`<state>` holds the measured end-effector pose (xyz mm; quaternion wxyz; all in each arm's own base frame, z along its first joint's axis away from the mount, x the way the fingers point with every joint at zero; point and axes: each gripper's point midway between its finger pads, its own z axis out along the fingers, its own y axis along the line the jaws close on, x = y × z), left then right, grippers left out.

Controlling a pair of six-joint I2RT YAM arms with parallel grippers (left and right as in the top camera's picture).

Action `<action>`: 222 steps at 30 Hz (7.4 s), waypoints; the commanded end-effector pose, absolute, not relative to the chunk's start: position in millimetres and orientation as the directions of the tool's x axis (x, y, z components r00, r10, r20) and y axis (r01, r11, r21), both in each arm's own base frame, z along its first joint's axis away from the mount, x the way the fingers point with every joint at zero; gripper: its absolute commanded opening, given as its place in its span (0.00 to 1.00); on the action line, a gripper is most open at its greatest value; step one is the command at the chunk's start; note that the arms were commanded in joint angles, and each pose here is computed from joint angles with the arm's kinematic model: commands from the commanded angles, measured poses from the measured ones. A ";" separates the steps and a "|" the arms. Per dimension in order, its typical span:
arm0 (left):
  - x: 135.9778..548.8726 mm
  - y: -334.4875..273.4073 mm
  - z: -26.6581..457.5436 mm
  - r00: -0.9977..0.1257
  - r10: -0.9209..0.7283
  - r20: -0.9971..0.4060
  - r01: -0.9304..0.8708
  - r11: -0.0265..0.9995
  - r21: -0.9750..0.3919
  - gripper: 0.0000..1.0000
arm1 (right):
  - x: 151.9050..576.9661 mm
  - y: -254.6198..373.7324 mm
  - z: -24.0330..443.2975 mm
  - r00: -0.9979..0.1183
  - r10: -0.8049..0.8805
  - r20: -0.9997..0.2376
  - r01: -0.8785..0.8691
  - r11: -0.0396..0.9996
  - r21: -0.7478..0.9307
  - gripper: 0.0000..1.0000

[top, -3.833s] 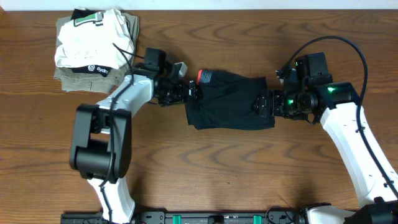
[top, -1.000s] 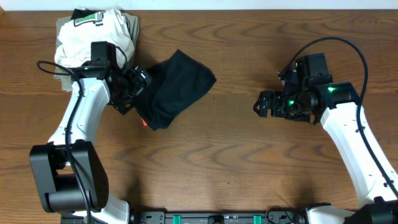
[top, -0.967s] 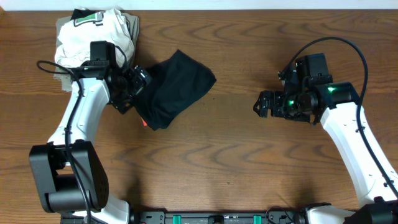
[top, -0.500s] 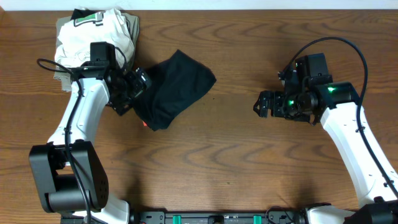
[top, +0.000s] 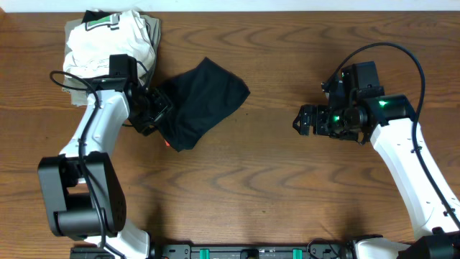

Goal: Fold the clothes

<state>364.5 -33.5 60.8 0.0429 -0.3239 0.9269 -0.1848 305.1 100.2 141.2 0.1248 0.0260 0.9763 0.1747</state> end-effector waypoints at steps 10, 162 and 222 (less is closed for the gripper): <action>366.6 -34.2 38.4 -0.786 -0.615 0.064 -0.595 0.725 -0.347 0.06 | 303.6 102.1 139.4 -0.970 0.098 -0.224 0.015 0.939 0.344 0.99; 427.2 -5.6 17.3 -0.903 -0.360 -0.234 -0.262 0.894 -0.362 0.98 | 290.9 104.9 137.4 -0.981 0.092 -0.169 0.026 0.932 0.361 0.99; 347.8 78.2 114.6 -0.477 -0.879 -0.003 -0.802 0.437 -0.406 0.06 | 297.7 106.0 139.4 -0.976 0.090 -0.199 0.011 0.931 0.366 0.99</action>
